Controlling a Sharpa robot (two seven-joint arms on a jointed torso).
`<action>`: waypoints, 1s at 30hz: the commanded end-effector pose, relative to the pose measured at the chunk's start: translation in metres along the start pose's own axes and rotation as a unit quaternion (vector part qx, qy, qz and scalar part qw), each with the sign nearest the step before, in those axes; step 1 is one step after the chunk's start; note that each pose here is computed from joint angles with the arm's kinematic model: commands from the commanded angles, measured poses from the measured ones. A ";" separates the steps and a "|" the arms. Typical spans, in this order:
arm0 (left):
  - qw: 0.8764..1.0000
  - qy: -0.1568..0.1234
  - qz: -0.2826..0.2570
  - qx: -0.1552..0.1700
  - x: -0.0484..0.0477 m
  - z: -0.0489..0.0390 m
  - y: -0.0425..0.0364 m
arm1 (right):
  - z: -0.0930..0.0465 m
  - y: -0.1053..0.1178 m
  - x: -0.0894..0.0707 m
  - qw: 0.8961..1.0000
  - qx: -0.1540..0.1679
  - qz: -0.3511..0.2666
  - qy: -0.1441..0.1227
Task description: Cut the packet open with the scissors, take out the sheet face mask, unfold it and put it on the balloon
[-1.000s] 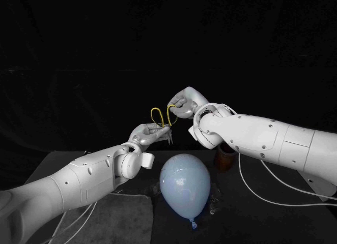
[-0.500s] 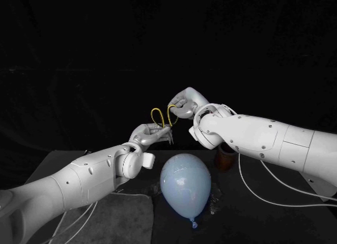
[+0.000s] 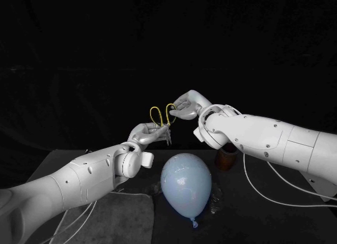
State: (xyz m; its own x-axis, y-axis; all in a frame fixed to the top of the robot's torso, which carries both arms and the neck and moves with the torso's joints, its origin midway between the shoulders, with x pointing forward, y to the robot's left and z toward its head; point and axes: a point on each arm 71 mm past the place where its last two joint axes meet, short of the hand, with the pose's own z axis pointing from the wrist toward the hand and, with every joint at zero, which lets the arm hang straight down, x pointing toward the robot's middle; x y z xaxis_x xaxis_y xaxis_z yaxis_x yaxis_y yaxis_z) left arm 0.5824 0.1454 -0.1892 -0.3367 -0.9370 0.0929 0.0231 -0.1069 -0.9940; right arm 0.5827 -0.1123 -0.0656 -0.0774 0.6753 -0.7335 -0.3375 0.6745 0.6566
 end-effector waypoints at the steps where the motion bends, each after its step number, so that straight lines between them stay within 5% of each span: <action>1: 1.000 -0.004 0.007 0.004 -0.0010 0.0002 -0.0019 | -0.001 0.001 0.003 0.999 -0.027 0.019 0.034; 12: 0.999 0.005 0.042 0.001 -0.0114 -0.0019 -0.0024 | -0.006 -0.016 -0.010 0.999 -0.034 0.025 0.026; 22: 0.993 0.044 0.110 -0.020 -0.0409 -0.0055 -0.0031 | -0.019 -0.045 -0.044 0.999 -0.039 0.027 -0.014; 30: 0.974 0.105 0.190 -0.059 -0.0689 -0.0076 -0.0106 | -0.034 -0.045 -0.045 0.995 -0.089 -0.034 0.036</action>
State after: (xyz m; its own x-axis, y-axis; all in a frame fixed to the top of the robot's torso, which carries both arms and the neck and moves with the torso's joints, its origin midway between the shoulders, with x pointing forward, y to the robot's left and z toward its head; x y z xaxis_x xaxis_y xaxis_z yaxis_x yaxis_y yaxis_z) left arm 0.6015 0.2209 -0.1824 -0.3767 -0.9031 -0.2062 0.0791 0.1904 -0.9785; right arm 0.5761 -0.1958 -0.0693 -0.0821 0.6906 -0.7186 -0.3989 0.6380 0.6587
